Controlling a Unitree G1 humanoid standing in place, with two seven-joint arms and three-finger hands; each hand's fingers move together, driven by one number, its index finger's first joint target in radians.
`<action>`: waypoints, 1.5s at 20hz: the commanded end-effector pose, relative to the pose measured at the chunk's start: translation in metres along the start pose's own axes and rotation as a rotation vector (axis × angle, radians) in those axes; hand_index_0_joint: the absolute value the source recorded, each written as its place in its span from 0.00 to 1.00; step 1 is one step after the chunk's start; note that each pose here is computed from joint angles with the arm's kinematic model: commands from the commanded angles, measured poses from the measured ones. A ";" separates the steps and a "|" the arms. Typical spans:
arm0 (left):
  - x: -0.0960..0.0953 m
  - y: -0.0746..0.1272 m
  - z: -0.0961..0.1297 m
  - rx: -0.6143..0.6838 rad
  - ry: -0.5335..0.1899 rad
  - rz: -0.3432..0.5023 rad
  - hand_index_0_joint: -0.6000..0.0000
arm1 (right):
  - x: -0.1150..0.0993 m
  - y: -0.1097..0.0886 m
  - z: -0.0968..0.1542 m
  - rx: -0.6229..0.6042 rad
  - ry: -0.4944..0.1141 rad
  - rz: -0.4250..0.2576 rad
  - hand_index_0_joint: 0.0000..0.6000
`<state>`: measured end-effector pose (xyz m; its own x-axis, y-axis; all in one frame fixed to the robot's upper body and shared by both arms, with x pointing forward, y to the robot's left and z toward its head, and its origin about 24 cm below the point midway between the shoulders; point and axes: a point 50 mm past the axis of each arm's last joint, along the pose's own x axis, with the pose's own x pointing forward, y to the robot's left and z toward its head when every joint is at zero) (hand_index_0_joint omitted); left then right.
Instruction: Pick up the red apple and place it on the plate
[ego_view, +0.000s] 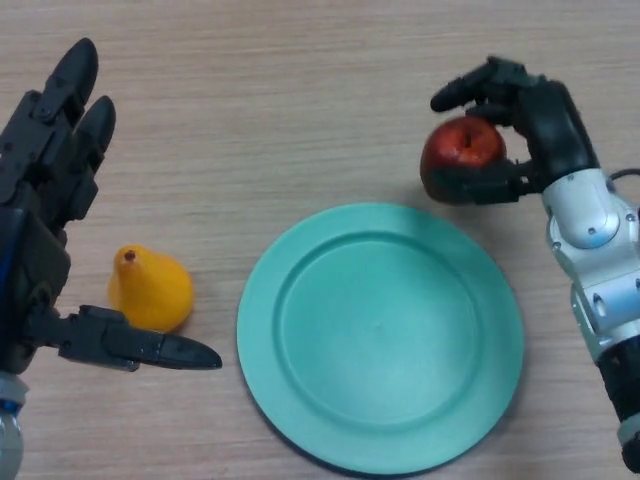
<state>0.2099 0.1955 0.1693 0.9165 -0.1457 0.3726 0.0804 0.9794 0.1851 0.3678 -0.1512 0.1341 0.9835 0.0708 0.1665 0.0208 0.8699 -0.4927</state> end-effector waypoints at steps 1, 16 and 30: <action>0.001 0.011 0.028 0.092 -0.186 0.043 1.00 | -0.005 -0.017 0.049 0.059 -0.258 -0.006 1.00; 0.004 0.017 0.027 0.074 -0.188 0.028 1.00 | -0.097 0.063 0.045 -0.033 -0.275 0.307 1.00; 0.002 0.008 0.035 0.107 -0.197 0.001 1.00 | -0.111 0.004 0.106 0.072 -0.461 0.194 0.00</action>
<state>0.2114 0.1957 0.1749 0.9082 -0.1619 0.3860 0.0851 0.9743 0.2085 0.2457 -0.0989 0.1780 0.8500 0.4398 0.2898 -0.2616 0.8301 -0.4924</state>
